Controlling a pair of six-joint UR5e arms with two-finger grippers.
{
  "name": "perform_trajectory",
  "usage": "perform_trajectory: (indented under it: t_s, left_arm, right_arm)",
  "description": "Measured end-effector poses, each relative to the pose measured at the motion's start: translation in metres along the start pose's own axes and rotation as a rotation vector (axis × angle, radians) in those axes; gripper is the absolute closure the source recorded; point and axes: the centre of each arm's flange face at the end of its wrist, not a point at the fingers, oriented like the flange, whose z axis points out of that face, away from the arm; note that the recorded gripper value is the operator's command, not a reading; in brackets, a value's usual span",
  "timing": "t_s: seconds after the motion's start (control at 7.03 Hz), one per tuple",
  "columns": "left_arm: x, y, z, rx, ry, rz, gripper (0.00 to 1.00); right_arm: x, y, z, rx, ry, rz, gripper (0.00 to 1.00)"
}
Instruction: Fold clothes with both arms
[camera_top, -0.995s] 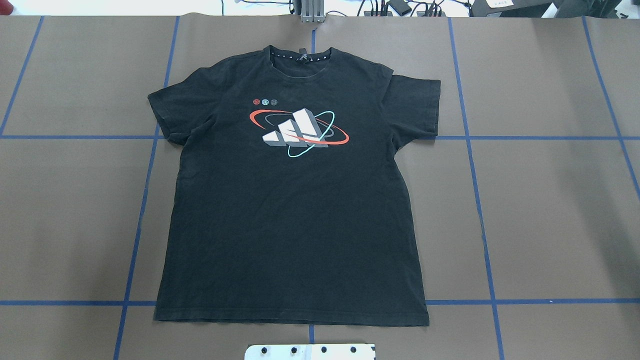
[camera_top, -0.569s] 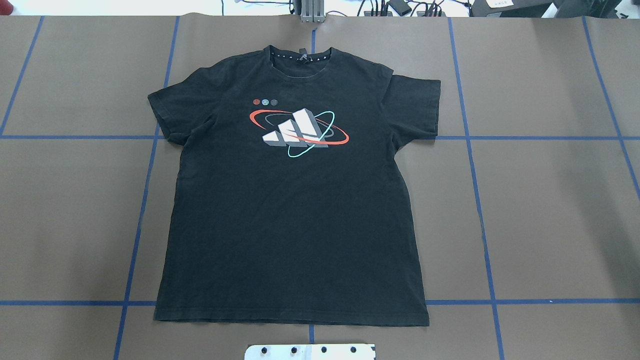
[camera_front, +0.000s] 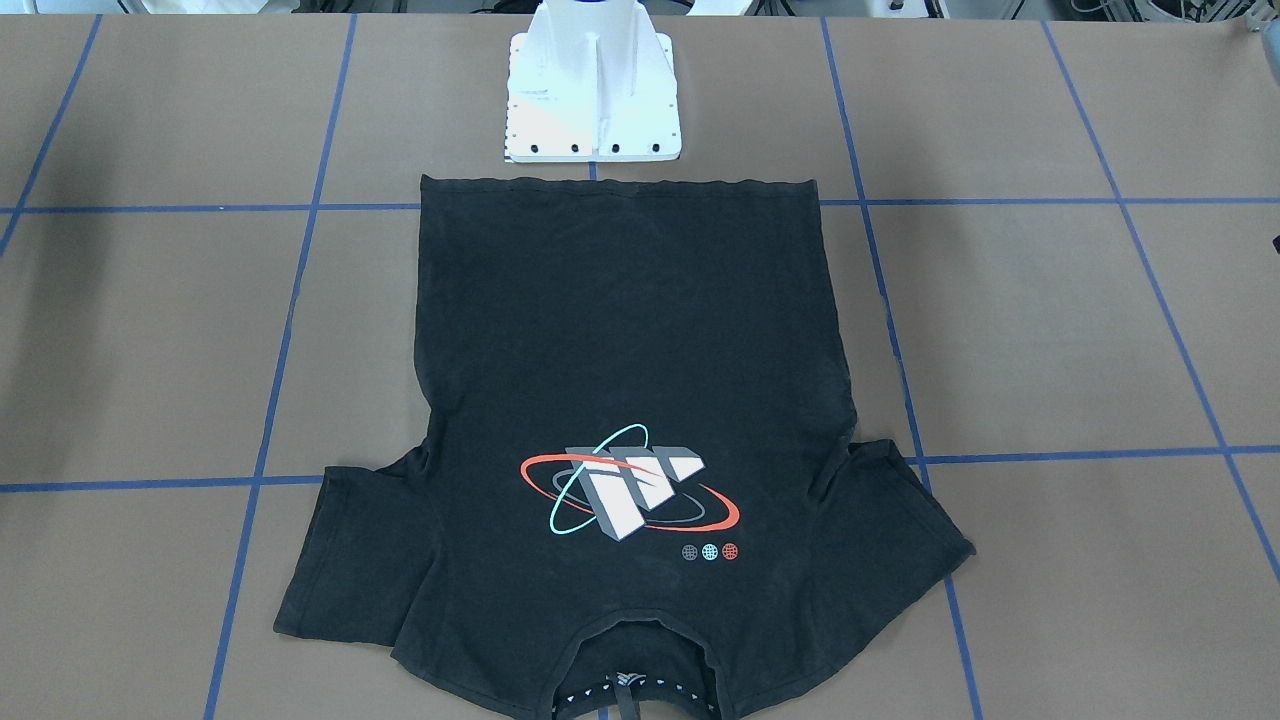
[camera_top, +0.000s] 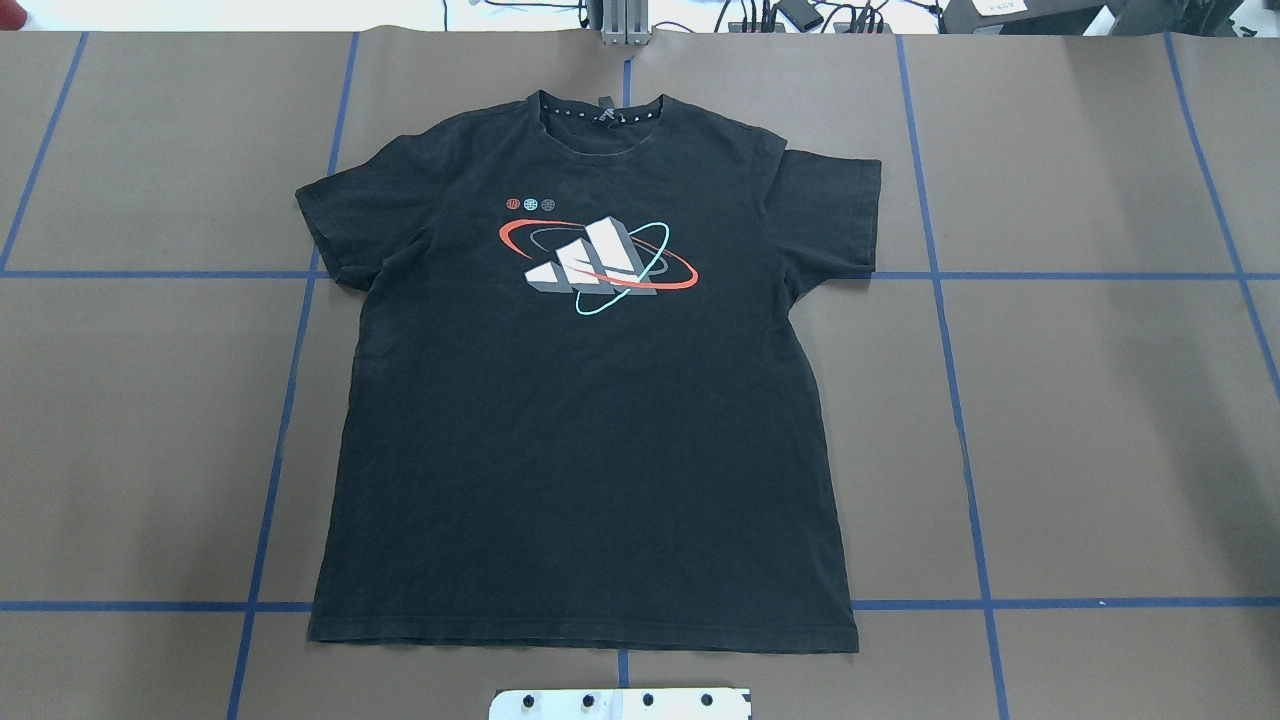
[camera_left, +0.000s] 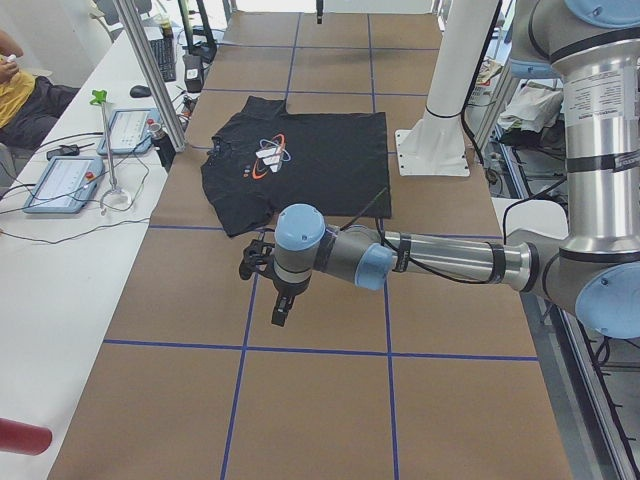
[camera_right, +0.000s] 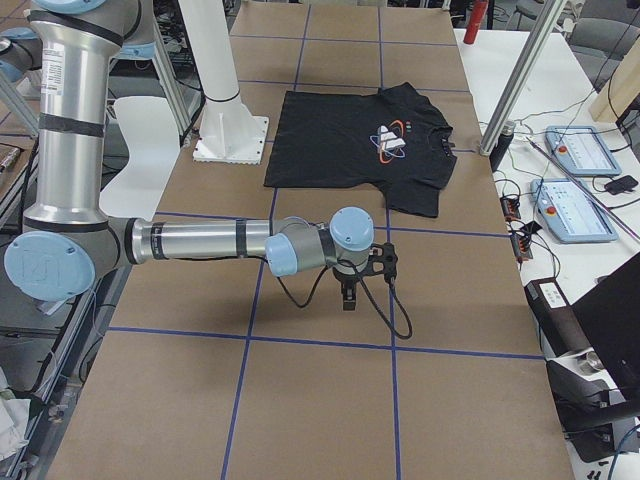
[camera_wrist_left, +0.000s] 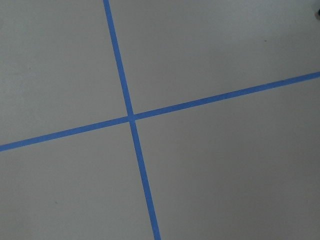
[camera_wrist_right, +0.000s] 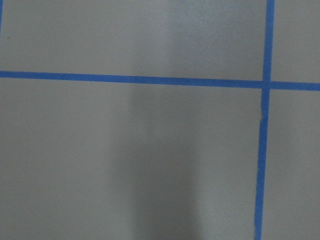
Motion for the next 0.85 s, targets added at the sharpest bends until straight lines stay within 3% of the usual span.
perform_trajectory:
  t_s: [0.14, 0.57, 0.85]
  left_arm:
    - [0.001, 0.000, -0.001, 0.011, 0.002, 0.014, 0.00]
    - [0.009, -0.002, -0.003, 0.045, 0.055, 0.055, 0.00]
    - [0.012, -0.004, -0.004, 0.061, 0.065, 0.072, 0.00]
  right_arm:
    - [-0.023, -0.027, 0.007, 0.003, -0.008, -0.003, 0.00]
    - [-0.147, -0.132, 0.052, 0.035, 0.032, 0.017, 0.00]
    - [-0.194, -0.165, 0.066, 0.080, 0.028, 0.036, 0.00]
